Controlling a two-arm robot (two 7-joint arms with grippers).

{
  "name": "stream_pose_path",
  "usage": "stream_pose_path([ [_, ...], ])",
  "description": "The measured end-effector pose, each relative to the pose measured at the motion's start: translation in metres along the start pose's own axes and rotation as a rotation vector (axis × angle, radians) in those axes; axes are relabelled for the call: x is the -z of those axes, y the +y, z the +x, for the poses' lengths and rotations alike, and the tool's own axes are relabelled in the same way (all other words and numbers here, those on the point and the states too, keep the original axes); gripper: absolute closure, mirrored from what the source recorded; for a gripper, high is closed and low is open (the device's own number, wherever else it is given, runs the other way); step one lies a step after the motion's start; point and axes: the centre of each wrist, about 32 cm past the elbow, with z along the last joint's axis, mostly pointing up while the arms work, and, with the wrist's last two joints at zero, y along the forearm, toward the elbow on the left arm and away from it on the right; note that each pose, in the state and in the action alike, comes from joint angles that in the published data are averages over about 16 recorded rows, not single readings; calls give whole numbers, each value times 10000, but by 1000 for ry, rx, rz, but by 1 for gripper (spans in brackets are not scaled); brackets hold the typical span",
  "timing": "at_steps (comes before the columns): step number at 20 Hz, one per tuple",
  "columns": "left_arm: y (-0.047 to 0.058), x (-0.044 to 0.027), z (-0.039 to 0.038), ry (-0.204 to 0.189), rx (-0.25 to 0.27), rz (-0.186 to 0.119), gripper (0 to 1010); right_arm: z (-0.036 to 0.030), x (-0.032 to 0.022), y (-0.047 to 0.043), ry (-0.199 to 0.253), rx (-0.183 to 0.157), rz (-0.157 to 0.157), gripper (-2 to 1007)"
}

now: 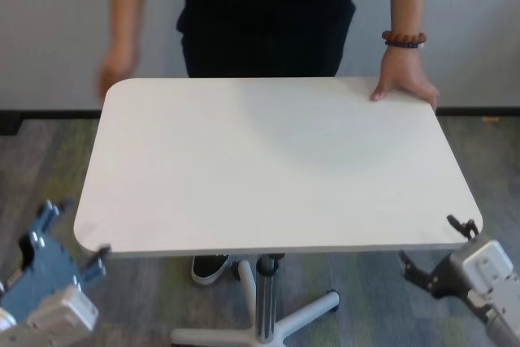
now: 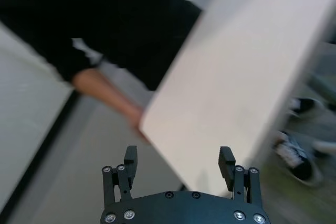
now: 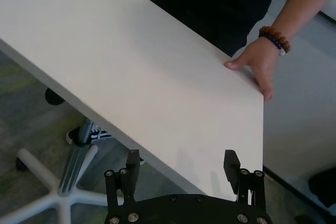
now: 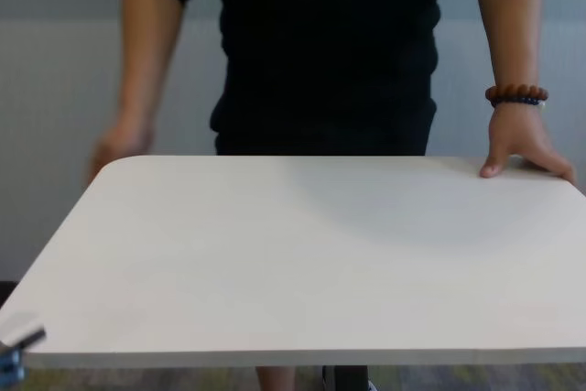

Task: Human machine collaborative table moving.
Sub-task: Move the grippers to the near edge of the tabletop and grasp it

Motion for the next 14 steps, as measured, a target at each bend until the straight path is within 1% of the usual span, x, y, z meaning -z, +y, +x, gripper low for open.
stream_pose_path([
  [3,23,30,-65,-50,18,11,7,-67,39,-41,1,-7,-15,4],
  [6,33,50,-129,-88,42,24,7,-122,58,-66,-15,-12,-35,4],
  [10,21,70,-209,-134,61,42,7,-162,47,-76,-71,-16,-75,4],
  [14,-20,87,-293,-190,51,55,7,-176,15,-62,-145,-21,-120,4],
])
